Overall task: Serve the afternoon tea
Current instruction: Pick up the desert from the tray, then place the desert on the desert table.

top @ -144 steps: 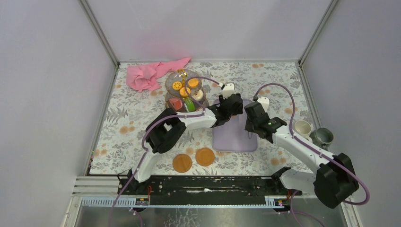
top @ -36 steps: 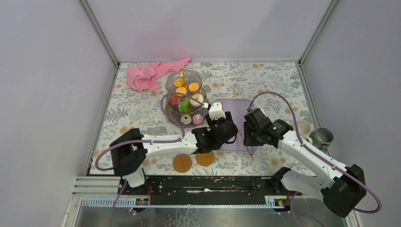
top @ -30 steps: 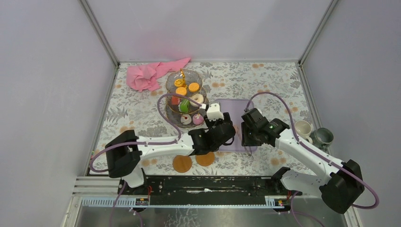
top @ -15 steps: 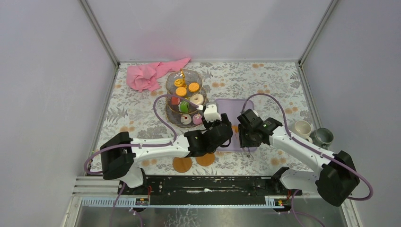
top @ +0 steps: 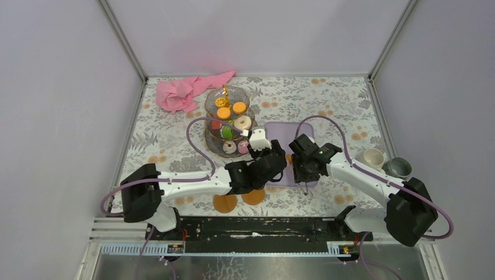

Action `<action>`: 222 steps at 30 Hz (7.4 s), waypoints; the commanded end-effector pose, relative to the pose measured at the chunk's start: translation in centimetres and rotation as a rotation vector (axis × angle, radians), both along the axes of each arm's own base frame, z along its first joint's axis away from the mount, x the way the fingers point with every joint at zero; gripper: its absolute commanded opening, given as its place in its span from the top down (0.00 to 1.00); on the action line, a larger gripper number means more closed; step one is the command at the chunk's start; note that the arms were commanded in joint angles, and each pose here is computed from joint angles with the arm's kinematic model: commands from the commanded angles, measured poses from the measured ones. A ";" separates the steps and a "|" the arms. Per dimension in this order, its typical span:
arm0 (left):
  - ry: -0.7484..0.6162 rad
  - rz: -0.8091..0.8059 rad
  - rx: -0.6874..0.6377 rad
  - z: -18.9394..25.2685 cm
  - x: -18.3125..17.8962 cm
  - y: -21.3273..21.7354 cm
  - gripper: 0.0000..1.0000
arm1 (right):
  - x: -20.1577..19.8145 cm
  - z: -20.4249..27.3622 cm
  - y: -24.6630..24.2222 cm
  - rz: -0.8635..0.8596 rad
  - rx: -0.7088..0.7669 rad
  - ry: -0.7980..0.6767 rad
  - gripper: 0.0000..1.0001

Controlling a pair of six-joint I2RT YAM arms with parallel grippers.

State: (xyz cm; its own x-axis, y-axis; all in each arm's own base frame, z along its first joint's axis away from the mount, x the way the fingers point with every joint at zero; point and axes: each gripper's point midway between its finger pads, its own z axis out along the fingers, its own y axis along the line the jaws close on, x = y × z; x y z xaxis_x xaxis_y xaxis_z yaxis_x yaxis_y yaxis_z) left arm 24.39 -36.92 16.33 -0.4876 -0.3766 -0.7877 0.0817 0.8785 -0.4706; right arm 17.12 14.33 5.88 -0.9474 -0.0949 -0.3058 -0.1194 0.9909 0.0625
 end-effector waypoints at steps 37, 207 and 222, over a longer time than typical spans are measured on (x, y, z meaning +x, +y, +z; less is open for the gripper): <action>-0.079 0.064 -0.124 4.0 -0.5 2.6 0.36 | 2.7 0.8 0.7 0.109 -0.120 0.013 0.53; -0.204 0.528 -0.144 16.7 13.5 27.0 0.33 | 16.3 24.1 19.1 0.221 0.122 -0.488 0.62; -0.186 0.543 -0.116 16.1 13.5 27.4 0.33 | 15.2 25.8 16.3 0.184 0.129 -0.567 0.63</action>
State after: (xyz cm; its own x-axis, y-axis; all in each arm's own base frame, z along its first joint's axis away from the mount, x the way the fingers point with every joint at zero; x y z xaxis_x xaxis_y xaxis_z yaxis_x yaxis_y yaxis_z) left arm 37.97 -10.35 32.32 -0.0786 -0.6266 -0.7754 -0.2526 0.7649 -0.5925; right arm 32.39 31.19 27.80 -0.6841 -0.2275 -0.6930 -0.3413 0.9395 0.0285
